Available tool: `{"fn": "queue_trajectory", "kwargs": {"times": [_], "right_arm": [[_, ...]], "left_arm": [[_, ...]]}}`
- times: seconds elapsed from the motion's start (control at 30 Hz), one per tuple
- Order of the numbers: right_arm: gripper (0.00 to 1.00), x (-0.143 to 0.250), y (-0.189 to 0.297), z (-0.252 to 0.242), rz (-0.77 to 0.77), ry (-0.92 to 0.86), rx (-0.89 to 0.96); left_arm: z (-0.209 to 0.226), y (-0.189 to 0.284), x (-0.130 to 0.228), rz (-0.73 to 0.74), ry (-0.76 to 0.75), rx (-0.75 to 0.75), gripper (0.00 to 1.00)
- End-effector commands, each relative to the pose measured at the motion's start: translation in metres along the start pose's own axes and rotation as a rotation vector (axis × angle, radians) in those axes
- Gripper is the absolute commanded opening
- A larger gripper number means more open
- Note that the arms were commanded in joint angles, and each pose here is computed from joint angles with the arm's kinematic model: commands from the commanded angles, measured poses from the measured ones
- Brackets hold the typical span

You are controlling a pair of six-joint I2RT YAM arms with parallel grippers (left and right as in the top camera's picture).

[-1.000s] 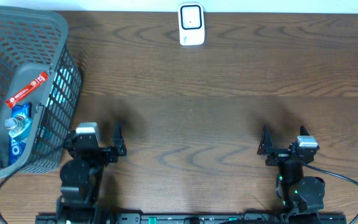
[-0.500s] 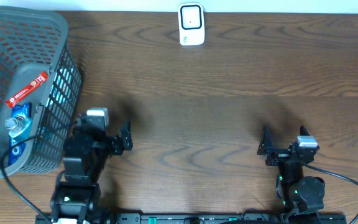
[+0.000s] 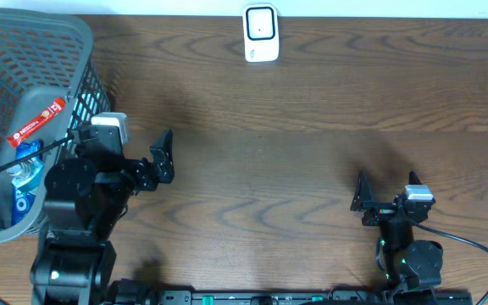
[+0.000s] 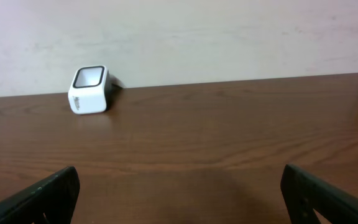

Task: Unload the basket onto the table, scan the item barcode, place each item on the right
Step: 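Raise the left gripper and reach down into the grey basket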

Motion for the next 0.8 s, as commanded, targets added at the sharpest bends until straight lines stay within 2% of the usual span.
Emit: {"fn": "queue_trajectory", "kwargs": {"times": [0.0, 0.2, 0.53, 0.77], "right_arm": [[0.99, 0.001, 0.000, 0.000, 0.003, 0.015, 0.004], [0.99, 0.001, 0.000, 0.000, 0.003, 0.015, 0.004], [0.99, 0.001, 0.000, 0.000, 0.003, 0.015, 0.004], [0.99, 0.001, 0.000, 0.000, 0.003, 0.015, 0.003]], "left_arm": [[-0.004, 0.005, -0.010, -0.032, -0.004, 0.028, 0.98], [-0.004, 0.009, -0.022, -0.025, 0.007, 0.012, 0.98], [0.018, 0.019, -0.088, 0.002, 0.060, -0.223, 0.98], [0.055, 0.018, -0.132, 0.026, 0.215, -0.410, 0.98]]}}
Point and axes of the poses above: each gripper's point midway between its finger pads, its own y axis back along the fingers, its own z axis along the line the jaws close on, x = y × z, the point moved 5 cm from there along y, back along the fingers, and after that the axes turned 5 degrees about -y, right-handed, at the moved point
